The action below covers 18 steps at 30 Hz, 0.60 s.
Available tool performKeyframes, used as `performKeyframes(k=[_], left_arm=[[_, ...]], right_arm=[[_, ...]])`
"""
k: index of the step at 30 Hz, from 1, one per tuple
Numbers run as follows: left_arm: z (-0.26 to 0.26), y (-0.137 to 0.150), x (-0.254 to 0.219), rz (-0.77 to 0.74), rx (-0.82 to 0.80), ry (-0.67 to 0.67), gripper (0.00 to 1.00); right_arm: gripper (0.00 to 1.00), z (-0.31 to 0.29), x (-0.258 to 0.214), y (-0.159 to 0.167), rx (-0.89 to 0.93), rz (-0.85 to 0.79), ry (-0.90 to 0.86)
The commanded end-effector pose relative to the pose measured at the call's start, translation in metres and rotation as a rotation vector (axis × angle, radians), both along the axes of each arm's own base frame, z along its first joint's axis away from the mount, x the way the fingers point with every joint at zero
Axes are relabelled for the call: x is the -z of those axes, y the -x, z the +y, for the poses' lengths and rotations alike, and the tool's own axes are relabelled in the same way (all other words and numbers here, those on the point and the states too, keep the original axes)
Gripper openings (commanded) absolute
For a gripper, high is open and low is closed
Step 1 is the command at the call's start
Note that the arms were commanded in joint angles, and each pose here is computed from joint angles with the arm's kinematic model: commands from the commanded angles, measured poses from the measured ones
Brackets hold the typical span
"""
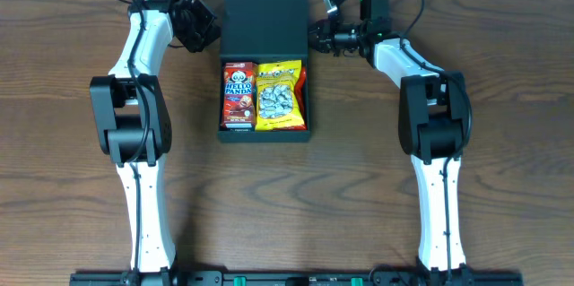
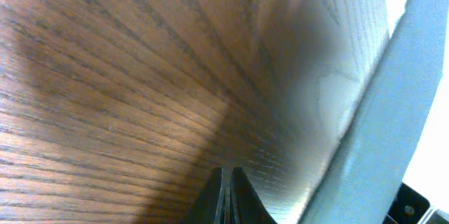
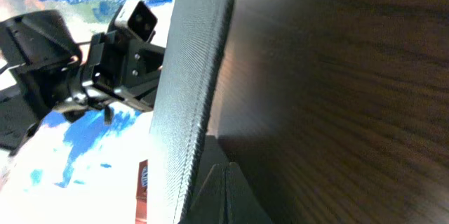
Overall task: Pack container
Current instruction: 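Grip the upright lid edges with both grippers, then swing the lid forward with both grippers to close it over the box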
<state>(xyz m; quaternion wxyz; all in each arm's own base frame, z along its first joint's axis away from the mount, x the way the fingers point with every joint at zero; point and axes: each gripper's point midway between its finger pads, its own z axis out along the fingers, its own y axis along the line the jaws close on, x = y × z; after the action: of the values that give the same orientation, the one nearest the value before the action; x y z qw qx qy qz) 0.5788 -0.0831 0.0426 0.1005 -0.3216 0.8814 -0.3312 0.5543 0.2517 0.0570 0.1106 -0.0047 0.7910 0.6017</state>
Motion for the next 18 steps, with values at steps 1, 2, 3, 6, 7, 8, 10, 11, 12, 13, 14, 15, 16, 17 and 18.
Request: performKeyframes(k=[1,2,3,6,7,8,10,11,12,13,14,15,16,17,18], left_arm=[[-0.011,0.004,0.006,0.006,0.040,0.038,0.06],[-0.011,0.004,0.005,0.003,0.044,0.043,0.06],[-0.012,0.003,0.004,-0.002,0.048,0.051,0.06],[-0.015,0.003,0.001,-0.016,0.065,0.067,0.06],[-0.016,0.002,-0.001,-0.026,0.080,0.073,0.06],[-0.017,0.003,-0.002,-0.032,0.088,0.080,0.06],[-0.019,0.003,-0.004,-0.043,0.108,0.097,0.06],[-0.020,0.004,-0.006,-0.050,0.121,0.112,0.06],[-0.021,0.005,-0.009,-0.057,0.134,0.129,0.06],[-0.021,0.005,-0.011,-0.067,0.146,0.142,0.06],[-0.022,0.005,-0.013,-0.076,0.160,0.156,0.06],[-0.022,0.006,-0.015,-0.086,0.171,0.170,0.06],[-0.022,0.006,-0.018,-0.096,0.183,0.185,0.06],[-0.021,0.006,-0.021,-0.103,0.193,0.203,0.06],[-0.021,0.007,-0.023,-0.111,0.199,0.221,0.06]], right_arm=[[0.01,0.010,-0.018,0.015,-0.104,-0.021,-0.076],[0.01,0.011,-0.020,0.016,-0.113,-0.029,-0.084],[0.01,0.011,-0.022,0.017,-0.123,-0.039,-0.092],[0.01,0.012,-0.026,0.019,-0.142,-0.050,-0.107],[0.01,0.011,-0.027,0.020,-0.148,-0.054,-0.112],[0.01,0.010,-0.027,0.020,-0.150,-0.053,-0.115],[0.01,0.009,-0.029,0.022,-0.163,-0.059,-0.126],[0.01,0.009,-0.032,0.023,-0.177,-0.069,-0.137],[0.01,0.008,-0.035,0.024,-0.189,-0.081,-0.147],[0.01,0.007,-0.038,0.025,-0.201,-0.095,-0.157],[0.01,0.007,-0.040,0.027,-0.213,-0.108,-0.165],[0.01,0.007,-0.043,0.028,-0.224,-0.121,-0.173],[0.02,0.007,-0.045,0.029,-0.237,-0.133,-0.181],[0.02,0.007,-0.046,0.030,-0.247,-0.140,-0.188],[0.02,0.007,-0.048,0.032,-0.255,-0.145,-0.193]])
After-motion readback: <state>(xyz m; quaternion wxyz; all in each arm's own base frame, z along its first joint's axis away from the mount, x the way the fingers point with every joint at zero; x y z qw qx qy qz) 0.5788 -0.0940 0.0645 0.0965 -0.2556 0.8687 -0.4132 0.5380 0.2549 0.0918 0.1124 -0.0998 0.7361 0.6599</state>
